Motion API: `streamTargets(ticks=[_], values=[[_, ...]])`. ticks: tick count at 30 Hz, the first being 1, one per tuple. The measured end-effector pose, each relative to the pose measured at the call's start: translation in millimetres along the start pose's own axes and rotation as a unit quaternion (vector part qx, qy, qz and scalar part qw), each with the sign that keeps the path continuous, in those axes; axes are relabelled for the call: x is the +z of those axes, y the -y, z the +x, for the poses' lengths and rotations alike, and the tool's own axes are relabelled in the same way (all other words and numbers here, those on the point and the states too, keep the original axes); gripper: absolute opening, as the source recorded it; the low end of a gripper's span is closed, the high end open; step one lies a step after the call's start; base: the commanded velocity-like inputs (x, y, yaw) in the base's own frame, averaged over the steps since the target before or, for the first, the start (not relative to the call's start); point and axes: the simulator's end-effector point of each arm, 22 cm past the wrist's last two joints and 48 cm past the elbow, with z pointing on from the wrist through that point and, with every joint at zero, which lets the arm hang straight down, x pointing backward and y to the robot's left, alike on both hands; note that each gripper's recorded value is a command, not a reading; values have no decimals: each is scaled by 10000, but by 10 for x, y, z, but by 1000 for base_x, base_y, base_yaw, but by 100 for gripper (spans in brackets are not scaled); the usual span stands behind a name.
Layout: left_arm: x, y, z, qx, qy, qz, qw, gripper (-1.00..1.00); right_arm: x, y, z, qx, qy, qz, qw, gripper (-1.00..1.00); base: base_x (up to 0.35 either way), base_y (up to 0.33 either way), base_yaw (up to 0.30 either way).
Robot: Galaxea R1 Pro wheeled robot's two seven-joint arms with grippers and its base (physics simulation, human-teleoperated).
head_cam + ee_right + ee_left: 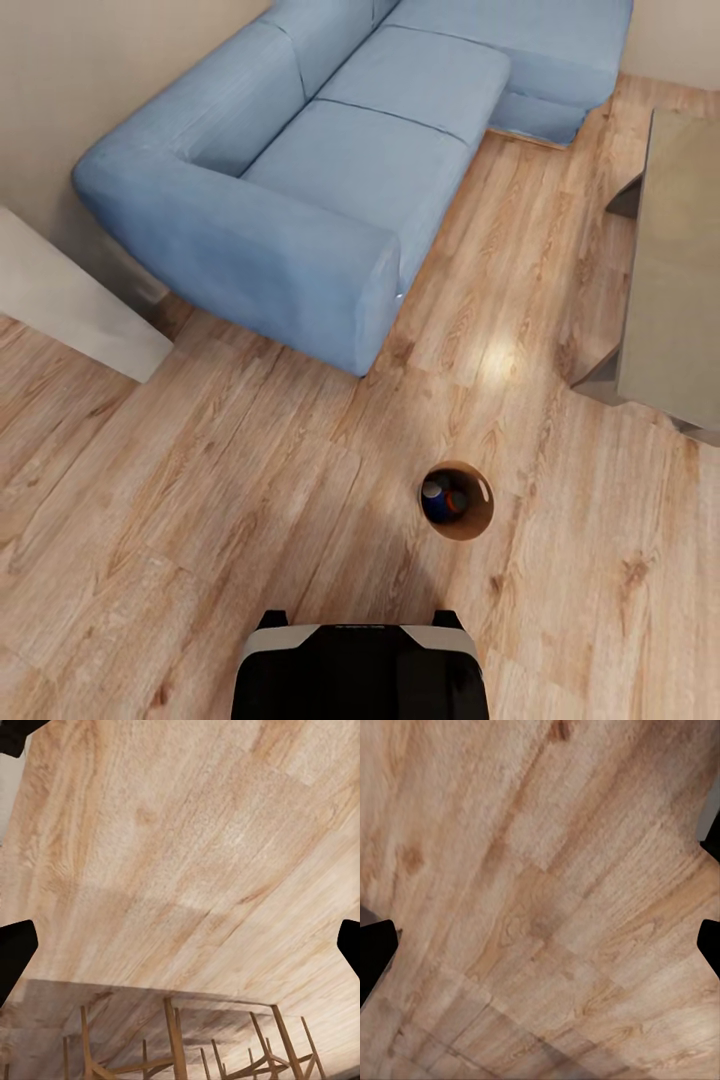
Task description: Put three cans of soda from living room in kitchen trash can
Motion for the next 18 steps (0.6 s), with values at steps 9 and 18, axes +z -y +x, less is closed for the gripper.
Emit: streamTargets(ticks=[9,18], values=[[-57,-8,24,-17,17,4,10000,100,-46,-17,-23,-31,122,-12,9999,100,0,0,0],[-48,-25,-3,-62,42,-47,10000,100,-39,-95,-128,-10,321,-46,9995,100,0,0,0]])
